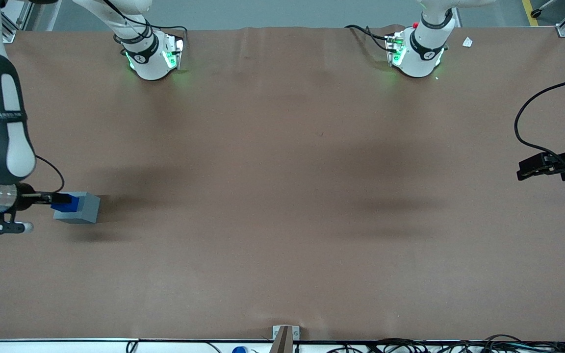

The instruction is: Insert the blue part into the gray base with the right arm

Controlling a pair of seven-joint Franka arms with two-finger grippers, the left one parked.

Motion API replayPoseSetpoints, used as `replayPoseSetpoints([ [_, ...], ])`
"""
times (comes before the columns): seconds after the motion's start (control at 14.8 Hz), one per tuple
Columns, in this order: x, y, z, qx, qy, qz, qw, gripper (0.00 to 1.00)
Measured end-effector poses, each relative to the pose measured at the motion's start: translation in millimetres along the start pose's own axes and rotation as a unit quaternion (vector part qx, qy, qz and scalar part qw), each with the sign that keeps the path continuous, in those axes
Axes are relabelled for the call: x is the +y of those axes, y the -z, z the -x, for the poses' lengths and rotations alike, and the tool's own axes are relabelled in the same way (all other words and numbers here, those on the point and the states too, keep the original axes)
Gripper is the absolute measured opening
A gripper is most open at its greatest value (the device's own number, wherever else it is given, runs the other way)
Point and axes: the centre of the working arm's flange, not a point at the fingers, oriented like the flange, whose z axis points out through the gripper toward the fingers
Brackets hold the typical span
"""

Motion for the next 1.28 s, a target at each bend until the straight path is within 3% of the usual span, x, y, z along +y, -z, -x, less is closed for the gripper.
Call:
replayPoseSetpoints([
  [0.14, -15, 61, 26, -0.003, 0.003, -0.002, 1.0, 1.0],
  [0.54, -119, 202, 117, 0.032, -0.018, 0.01, 0.9993, 1.0],
  [0.88, -148, 253, 173, 0.069, 0.0, 0.012, 0.9975, 1.0],
  [1.28, -150, 251, 219, 0.092, 0.004, 0.01, 0.9957, 1.0],
])
